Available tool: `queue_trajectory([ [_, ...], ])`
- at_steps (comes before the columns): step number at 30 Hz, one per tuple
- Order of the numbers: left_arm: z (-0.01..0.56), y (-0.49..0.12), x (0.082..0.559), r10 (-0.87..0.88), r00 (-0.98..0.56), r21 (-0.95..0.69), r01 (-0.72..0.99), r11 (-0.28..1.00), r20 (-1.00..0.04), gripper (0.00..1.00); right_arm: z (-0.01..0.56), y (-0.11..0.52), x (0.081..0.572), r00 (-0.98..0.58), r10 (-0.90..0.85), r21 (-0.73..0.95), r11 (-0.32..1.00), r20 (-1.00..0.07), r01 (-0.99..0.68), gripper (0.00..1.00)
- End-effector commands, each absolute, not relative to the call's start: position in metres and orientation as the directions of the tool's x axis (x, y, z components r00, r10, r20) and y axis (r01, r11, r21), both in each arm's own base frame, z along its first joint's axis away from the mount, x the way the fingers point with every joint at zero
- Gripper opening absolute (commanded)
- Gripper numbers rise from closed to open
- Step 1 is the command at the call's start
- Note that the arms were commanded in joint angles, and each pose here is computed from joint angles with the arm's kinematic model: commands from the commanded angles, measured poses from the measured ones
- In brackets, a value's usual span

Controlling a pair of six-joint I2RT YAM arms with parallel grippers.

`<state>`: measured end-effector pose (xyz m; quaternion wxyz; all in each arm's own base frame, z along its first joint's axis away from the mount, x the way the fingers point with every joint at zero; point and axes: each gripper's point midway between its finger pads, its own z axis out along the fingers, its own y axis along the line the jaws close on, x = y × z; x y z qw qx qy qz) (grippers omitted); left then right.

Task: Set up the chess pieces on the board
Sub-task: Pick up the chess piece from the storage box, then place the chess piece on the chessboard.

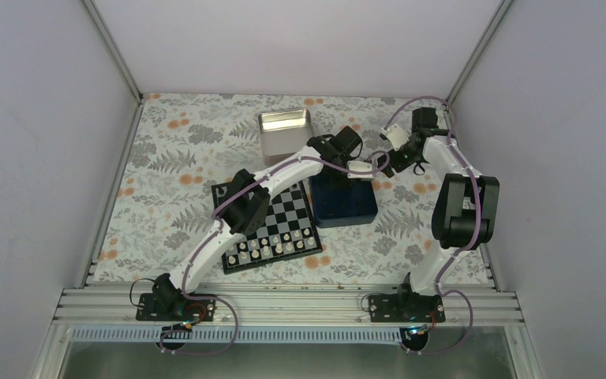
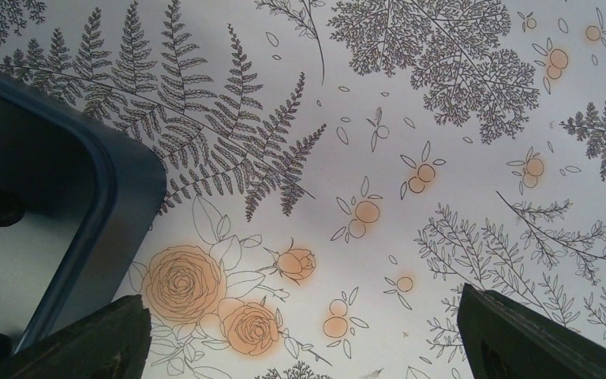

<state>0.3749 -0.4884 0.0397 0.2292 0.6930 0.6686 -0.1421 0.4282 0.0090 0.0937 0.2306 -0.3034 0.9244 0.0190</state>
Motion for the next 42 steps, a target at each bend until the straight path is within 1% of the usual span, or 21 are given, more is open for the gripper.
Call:
queue_trajectory([
  [1,0.099,-0.494,0.374,0.834,0.112,0.202,0.979,-0.001,-0.541,0.06,0.094,0.017,0.426,-0.699,-0.561,-0.088,0.803,-0.444,-0.589,1.00],
  [6,0.141,-0.482,0.370,0.835,0.124,0.244,0.970,0.012,-0.536,0.06,0.094,0.016,0.426,-0.700,-0.561,-0.090,0.804,-0.442,-0.588,1.00],
  [8,0.158,-0.472,0.367,0.843,0.127,0.267,0.963,0.021,-0.523,0.06,0.095,0.017,0.426,-0.699,-0.562,-0.092,0.804,-0.443,-0.588,1.00],
  [10,0.163,-0.453,0.365,0.862,0.112,0.279,0.960,0.035,-0.494,0.06,0.096,0.017,0.426,-0.698,-0.562,-0.092,0.803,-0.443,-0.588,1.00],
  [15,0.174,-0.383,0.361,0.893,0.040,0.329,0.936,0.123,-0.449,0.07,0.096,0.017,0.425,-0.697,-0.565,-0.092,0.801,-0.441,-0.591,1.00],
  [17,0.170,-0.346,0.359,0.903,-0.022,0.328,0.928,0.178,-0.428,0.07,0.096,0.018,0.425,-0.698,-0.566,-0.092,0.801,-0.439,-0.592,1.00],
  [18,0.177,-0.328,0.357,0.898,-0.053,0.327,0.920,0.213,-0.437,0.07,0.095,0.018,0.426,-0.698,-0.566,-0.092,0.801,-0.438,-0.591,1.00],
  [21,0.167,-0.276,0.349,0.897,-0.142,0.317,0.902,0.291,-0.419,0.07,0.095,0.020,0.426,-0.698,-0.572,-0.092,0.798,-0.431,-0.596,1.00],
  [24,0.145,-0.225,0.339,0.894,-0.232,0.296,0.886,0.356,-0.382,0.07,0.095,0.024,0.427,-0.697,-0.576,-0.094,0.795,-0.427,-0.599,1.00],
  [28,0.130,-0.182,0.331,0.864,-0.318,0.251,0.866,0.432,-0.391,0.07,0.093,0.025,0.427,-0.700,-0.578,-0.091,0.794,-0.421,-0.601,1.00],
  [32,0.118,-0.157,0.324,0.850,-0.357,0.250,0.846,0.470,-0.389,0.07,0.092,0.027,0.426,-0.700,-0.580,-0.084,0.791,-0.417,-0.606,1.00],
  [42,0.069,-0.120,0.307,0.821,-0.446,0.159,0.837,0.524,-0.357,0.07,0.085,0.027,0.426,-0.708,-0.579,-0.069,0.791,-0.404,-0.607,1.00],
])
